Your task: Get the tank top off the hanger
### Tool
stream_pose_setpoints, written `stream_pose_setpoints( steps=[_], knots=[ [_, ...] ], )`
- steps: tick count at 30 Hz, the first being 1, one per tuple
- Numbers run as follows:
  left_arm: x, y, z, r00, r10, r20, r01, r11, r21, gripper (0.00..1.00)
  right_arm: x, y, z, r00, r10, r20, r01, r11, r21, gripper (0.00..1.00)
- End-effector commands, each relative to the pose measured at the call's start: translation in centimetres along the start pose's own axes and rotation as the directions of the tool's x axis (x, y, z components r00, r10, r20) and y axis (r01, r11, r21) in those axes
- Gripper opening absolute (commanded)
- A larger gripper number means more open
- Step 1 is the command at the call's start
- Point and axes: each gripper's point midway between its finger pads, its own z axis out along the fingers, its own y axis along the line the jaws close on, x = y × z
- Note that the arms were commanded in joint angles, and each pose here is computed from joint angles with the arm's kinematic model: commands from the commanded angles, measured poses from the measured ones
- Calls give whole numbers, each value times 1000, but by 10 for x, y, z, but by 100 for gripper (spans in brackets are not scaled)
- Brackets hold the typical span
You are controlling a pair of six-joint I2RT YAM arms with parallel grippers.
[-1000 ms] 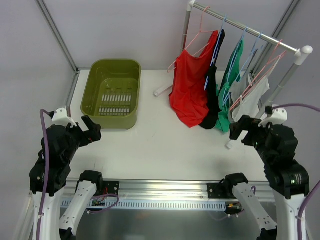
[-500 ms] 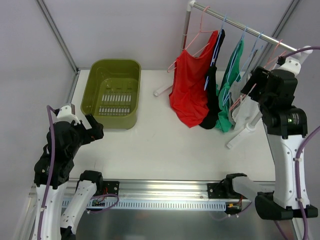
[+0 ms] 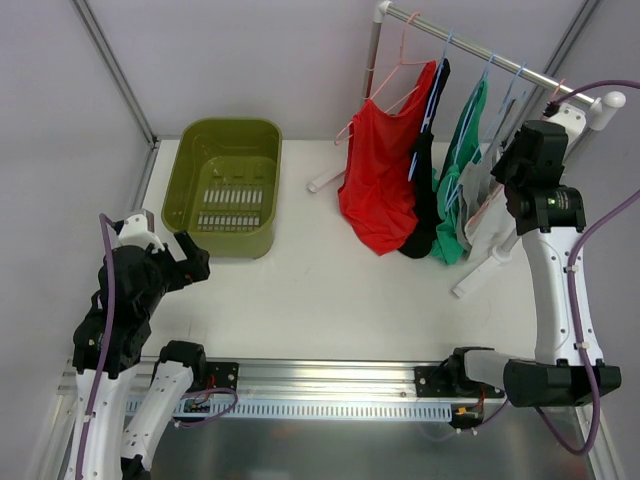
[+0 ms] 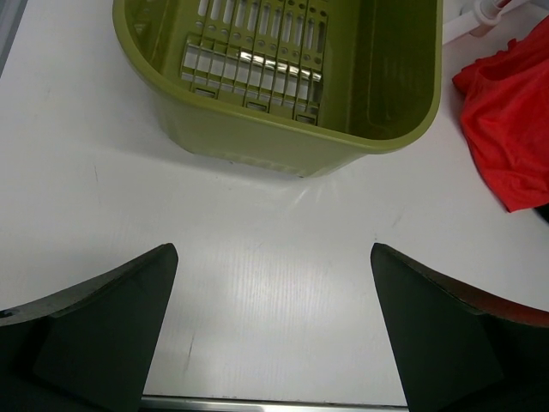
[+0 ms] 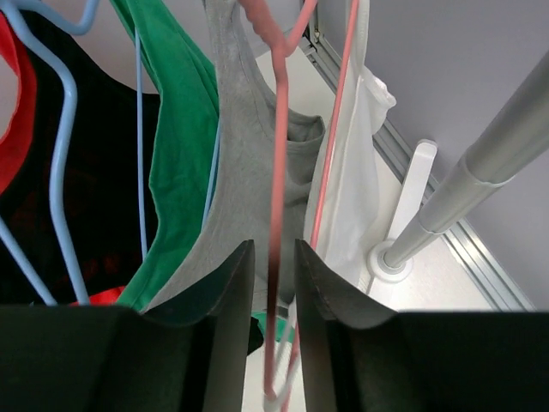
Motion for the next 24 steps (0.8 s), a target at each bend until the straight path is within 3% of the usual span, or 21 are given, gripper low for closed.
stream_pose_setpoints(
  steps=[1,10,18,24],
  knots=[
    [-2,-7,5,1000,11,16,-12,999,39,99,-16,-4,3,994,68,85,-71,997,31,28],
    [4,-7,11,1000,11,0,-11,999,38,99,-9,-11,6,993,72,96,-78,996,52,1],
    [7,-7,12,1000,14,-10,-14,999,43,99,-43,-11,-32,977,109,183,-107,994,-22,0],
    [4,-10,12,1000,20,-8,-19,998,52,99,-50,-9,-60,977,105,187,-88,991,-97,0]
  ],
)
